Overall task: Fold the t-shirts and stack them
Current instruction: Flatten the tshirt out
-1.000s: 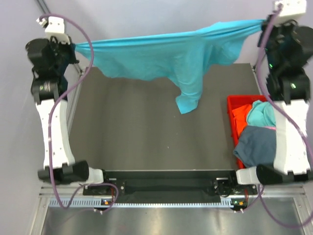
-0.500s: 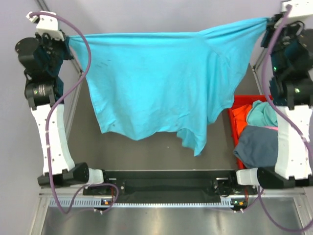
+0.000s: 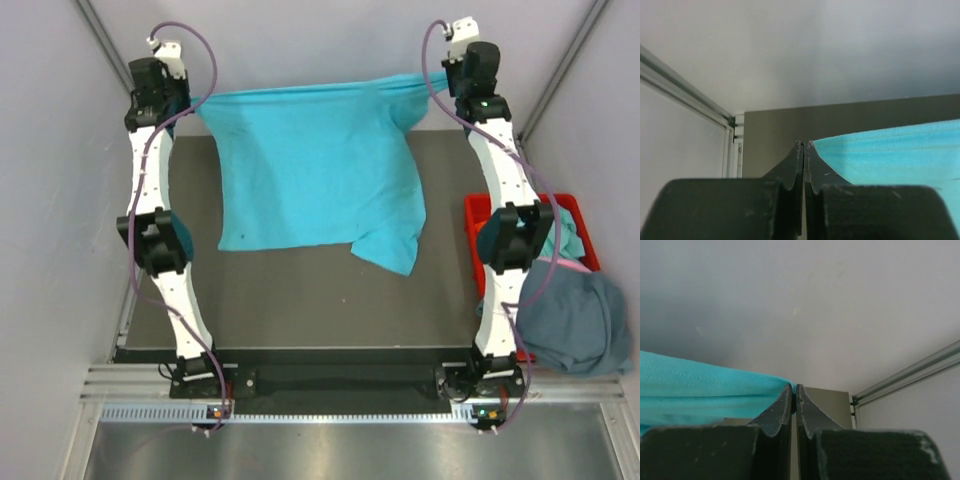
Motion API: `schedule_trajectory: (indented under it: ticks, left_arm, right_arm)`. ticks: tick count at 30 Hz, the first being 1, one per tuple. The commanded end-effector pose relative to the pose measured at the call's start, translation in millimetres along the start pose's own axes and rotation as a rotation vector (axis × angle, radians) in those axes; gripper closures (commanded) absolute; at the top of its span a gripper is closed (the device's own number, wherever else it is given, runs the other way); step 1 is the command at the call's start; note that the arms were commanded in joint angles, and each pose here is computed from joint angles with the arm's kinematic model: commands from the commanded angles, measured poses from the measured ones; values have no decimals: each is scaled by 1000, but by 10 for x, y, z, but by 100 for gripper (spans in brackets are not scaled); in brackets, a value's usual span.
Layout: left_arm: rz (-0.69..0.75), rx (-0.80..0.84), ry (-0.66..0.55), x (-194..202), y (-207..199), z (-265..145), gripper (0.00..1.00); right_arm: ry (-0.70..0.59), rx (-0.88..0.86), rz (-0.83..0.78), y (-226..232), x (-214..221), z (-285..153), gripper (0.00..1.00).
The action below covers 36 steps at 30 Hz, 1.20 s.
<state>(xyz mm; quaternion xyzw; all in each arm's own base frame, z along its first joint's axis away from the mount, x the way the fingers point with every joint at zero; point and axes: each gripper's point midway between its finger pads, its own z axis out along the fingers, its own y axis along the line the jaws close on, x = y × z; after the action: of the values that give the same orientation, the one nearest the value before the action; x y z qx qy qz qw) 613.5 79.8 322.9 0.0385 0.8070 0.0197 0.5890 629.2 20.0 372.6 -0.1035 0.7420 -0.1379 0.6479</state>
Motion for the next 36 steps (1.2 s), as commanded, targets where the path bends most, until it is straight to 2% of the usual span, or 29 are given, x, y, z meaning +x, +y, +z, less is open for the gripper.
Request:
schedule_trajectory:
  ticks: [1, 3, 5, 6, 7, 8, 9, 10, 11, 12, 14, 15, 16, 18, 19, 21, 22, 24, 25, 26, 27, 28, 32, 36]
  left_arm:
    - [41, -195, -240, -958, 452, -376, 100]
    - [55, -224, -330, -1243, 483, -546, 100]
    - [49, -235, -329, -1200, 500, -598, 100]
    - [47, -239, -359, -1237, 482, -740, 100]
    - [50, -236, -374, -1245, 451, -825, 100]
    - [55, -240, -443, -1463, 405, -1168, 100]
    - [50, -230, -448, -1432, 371, -1242, 100]
    - [47, -185, -407, -1204, 270, -1194, 100]
    - [48, -171, -425, -1270, 206, -1439, 100]
    - [45, -112, -340, -974, 76, -1382, 100]
    - [42, -81, -308, -883, -29, -1624, 100]
    - [38, -58, -238, -607, -84, -1592, 100]
    - [43, -20, -214, -499, -170, -1645, 100]
    - [46, 8, -164, -318, -277, -1879, 100]
    - [44, 26, -116, -128, -324, -1895, 100]
    - [52, 70, -22, 160, -433, -2052, 100]
    - [56, 89, 16, 282, -478, -2092, 100]
    - [48, 132, 118, 613, -585, -2218, 100]
    - [46, 147, 149, 713, -622, -2264, 100]
    - [45, 152, 163, 758, -649, -2361, 100]
    - [43, 169, 226, 937, -689, -2437, 100]
    - [45, 174, 253, 996, -704, -2500, 100]
    - [22, 252, 353, 1230, -880, -2779, 100]
    - [-15, 376, 447, 1412, -1122, -3074, 100]
  right_arm:
    - [-247, 306, -22, -830, -1003, -410, 100]
    - [-270, 338, 2, -932, -1124, -550, 100]
    - [-293, 350, 27, -1011, -1240, -750, 100]
    - [-299, 354, 30, -1040, -1260, -828, 100]
    - [-275, 346, 25, -978, -1090, -794, 100]
    - [-316, 363, 39, -1091, -1250, -1085, 100]
    - [-335, 368, 45, -1111, -1271, -1179, 100]
    - [-295, 345, 38, -1044, -1108, -1187, 100]
    - [-323, 339, 55, -1103, -1228, -1413, 100]
    - [-242, 277, 32, -941, -955, -1368, 100]
    - [-236, 225, 54, -888, -935, -1627, 100]
    - [-222, 157, 53, -768, -870, -1666, 100]
    - [-138, 94, 44, -602, -607, -1678, 100]
    - [-94, 26, 90, -464, -494, -1856, 100]
    - [-4, -63, 92, -244, -233, -1908, 100]
    - [59, -154, 119, -25, -43, -2067, 100]
    - [145, -201, 110, 152, 270, -2112, 100]
    - [188, -249, 120, 291, 469, -2265, 100]
    - [263, -279, 111, 429, 763, -2328, 100]
    - [280, -287, 129, 456, 824, -2426, 100]
    - [309, -300, 134, 492, 922, -2484, 100]
    - [362, -341, 138, 587, 1096, -2580, 100]
    - [395, -424, 155, 710, 1263, -2880, 100]
    - [500, -713, 157, 1150, 1524, -3247, 100]
